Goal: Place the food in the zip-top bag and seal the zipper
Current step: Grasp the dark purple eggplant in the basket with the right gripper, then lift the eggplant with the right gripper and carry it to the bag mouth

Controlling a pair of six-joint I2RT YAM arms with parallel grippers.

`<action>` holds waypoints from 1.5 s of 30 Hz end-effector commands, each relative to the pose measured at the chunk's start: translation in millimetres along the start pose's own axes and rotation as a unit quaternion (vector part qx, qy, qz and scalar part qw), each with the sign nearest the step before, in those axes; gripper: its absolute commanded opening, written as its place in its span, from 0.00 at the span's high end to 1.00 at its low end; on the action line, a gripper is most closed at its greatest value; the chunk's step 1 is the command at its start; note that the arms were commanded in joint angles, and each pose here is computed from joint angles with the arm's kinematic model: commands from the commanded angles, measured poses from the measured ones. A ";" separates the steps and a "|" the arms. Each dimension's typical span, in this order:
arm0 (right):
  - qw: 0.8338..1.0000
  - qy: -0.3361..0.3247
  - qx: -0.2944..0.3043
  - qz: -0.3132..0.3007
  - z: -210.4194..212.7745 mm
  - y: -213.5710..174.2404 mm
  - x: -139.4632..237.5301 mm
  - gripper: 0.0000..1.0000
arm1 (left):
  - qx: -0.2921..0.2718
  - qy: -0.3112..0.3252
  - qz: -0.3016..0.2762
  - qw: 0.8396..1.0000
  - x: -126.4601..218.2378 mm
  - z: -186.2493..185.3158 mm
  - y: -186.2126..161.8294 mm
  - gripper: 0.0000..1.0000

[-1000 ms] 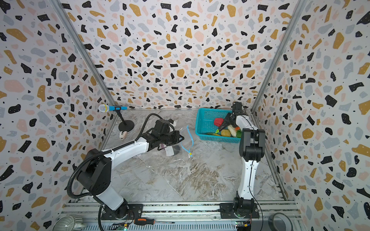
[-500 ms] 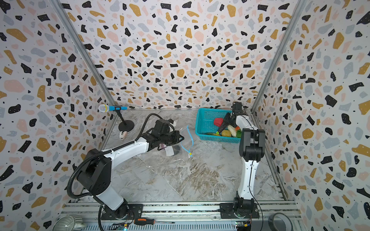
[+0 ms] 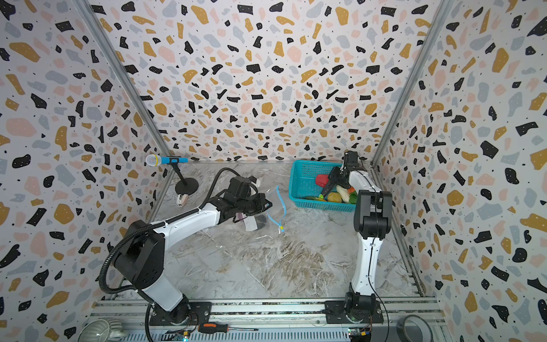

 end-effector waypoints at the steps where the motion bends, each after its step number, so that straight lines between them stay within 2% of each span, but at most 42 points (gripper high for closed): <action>1: 1.000 0.005 -0.006 0.016 -2.8 -6.0 -3.1 0.43 | -0.002 -0.011 -0.010 1.000 -0.7 -3.9 7.2 1.00; 10: 0.999 0.028 -0.012 0.014 -1.0 -3.4 5.3 0.54 | -0.002 -0.008 -0.014 1.000 0.9 -2.8 7.3 1.00; 16: 0.998 0.055 -0.018 -0.019 7.2 9.8 27.4 0.60 | -0.001 -0.008 -0.016 1.000 2.1 -3.9 8.2 1.00; 22: 0.995 0.082 -0.015 -0.059 22.1 24.7 58.1 0.61 | 0.000 -0.011 -0.019 1.000 3.2 -6.0 10.3 1.00; 31: 0.980 0.110 -0.014 -0.168 37.7 37.4 112.8 0.63 | 0.003 -0.015 -0.024 1.000 5.9 -8.0 10.9 1.00; 36: 0.973 0.092 -0.001 -0.213 40.6 37.6 131.2 0.63 | 0.007 -0.020 -0.024 0.999 5.5 -9.6 11.4 1.00; 45: 0.949 0.182 0.019 -0.256 89.9 14.0 166.8 0.64 | 0.010 -0.033 -0.026 0.999 6.2 -17.3 15.7 1.00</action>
Point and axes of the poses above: each gripper's point midway between its finger pads, its own x axis back along the fingers, its own z axis along the line the jaws close on, y = z × x, the point moved 2 cm from there along x, back along the fingers
